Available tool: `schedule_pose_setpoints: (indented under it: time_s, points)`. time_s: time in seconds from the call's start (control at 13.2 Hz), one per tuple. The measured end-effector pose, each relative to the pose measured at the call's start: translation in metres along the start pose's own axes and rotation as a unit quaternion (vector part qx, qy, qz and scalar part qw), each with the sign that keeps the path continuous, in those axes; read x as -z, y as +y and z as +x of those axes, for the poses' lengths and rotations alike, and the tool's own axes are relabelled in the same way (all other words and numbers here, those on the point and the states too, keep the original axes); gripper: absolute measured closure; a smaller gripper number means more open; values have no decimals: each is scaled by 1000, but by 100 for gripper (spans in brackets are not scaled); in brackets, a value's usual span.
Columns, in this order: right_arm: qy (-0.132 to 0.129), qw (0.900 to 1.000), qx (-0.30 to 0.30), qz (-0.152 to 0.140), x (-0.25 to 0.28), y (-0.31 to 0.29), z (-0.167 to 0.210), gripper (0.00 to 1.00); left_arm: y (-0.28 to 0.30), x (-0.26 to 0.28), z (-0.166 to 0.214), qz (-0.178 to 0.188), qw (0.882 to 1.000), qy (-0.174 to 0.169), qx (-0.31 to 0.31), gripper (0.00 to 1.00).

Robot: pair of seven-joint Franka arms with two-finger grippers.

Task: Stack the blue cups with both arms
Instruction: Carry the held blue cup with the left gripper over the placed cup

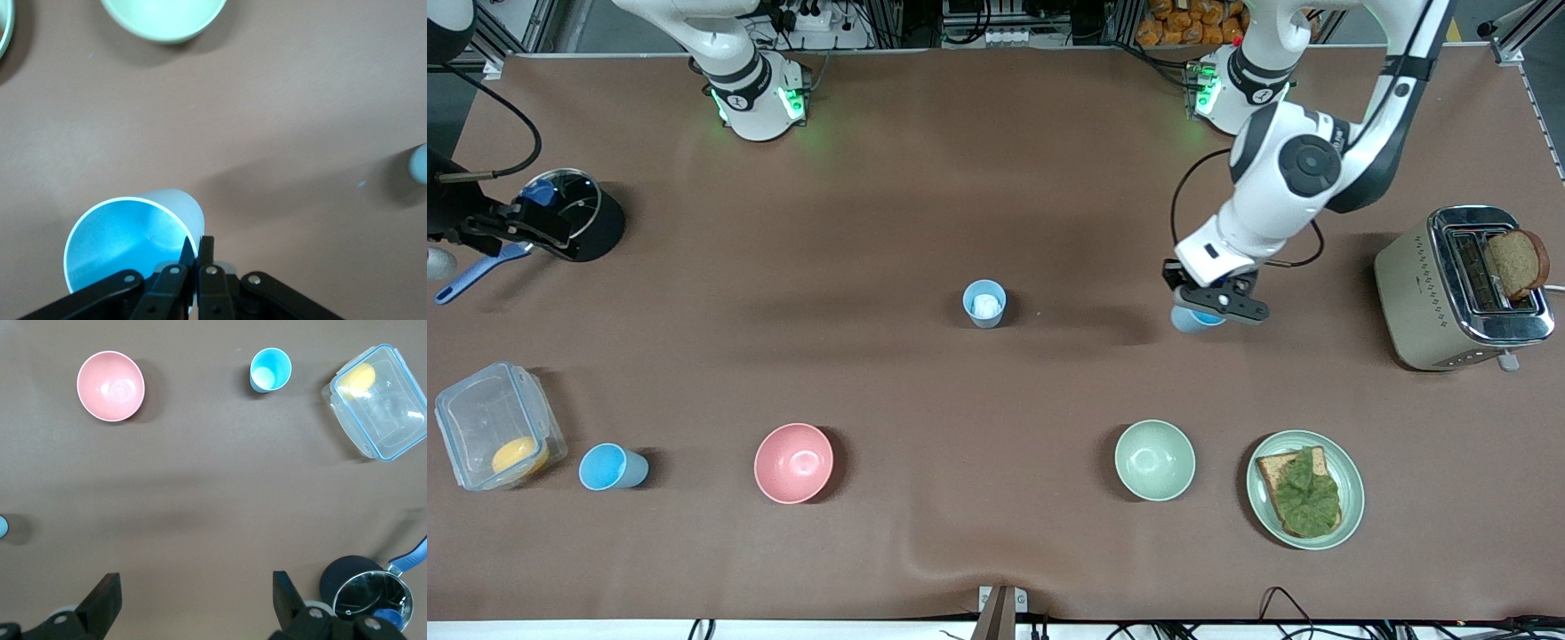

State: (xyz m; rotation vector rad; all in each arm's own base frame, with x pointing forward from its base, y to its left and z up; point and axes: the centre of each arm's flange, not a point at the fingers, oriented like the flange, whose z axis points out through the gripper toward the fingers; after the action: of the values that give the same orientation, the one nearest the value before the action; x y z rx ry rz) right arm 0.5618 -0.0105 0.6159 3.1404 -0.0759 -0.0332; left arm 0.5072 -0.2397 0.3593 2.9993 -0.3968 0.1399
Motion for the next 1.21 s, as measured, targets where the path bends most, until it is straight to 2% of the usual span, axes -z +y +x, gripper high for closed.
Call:
schedule_pose_setpoints:
  time_s: [0.23,0.68,0.91,1.21]
  points:
    - [0,1000,0,0,0,0,0,0,53,9,9,-14,1000,11,4,97]
    - [-2,1000,0,0,-1,0,0,0,152,25,31,-36,999,-13,21,97]
    - [-2,1000,0,0,-1,0,0,0,200,26,36,-33,998,-24,42,97]
    - [-2,1000,1,0,-1,-1,0,0,257,-2,44,-17,998,-23,61,97]
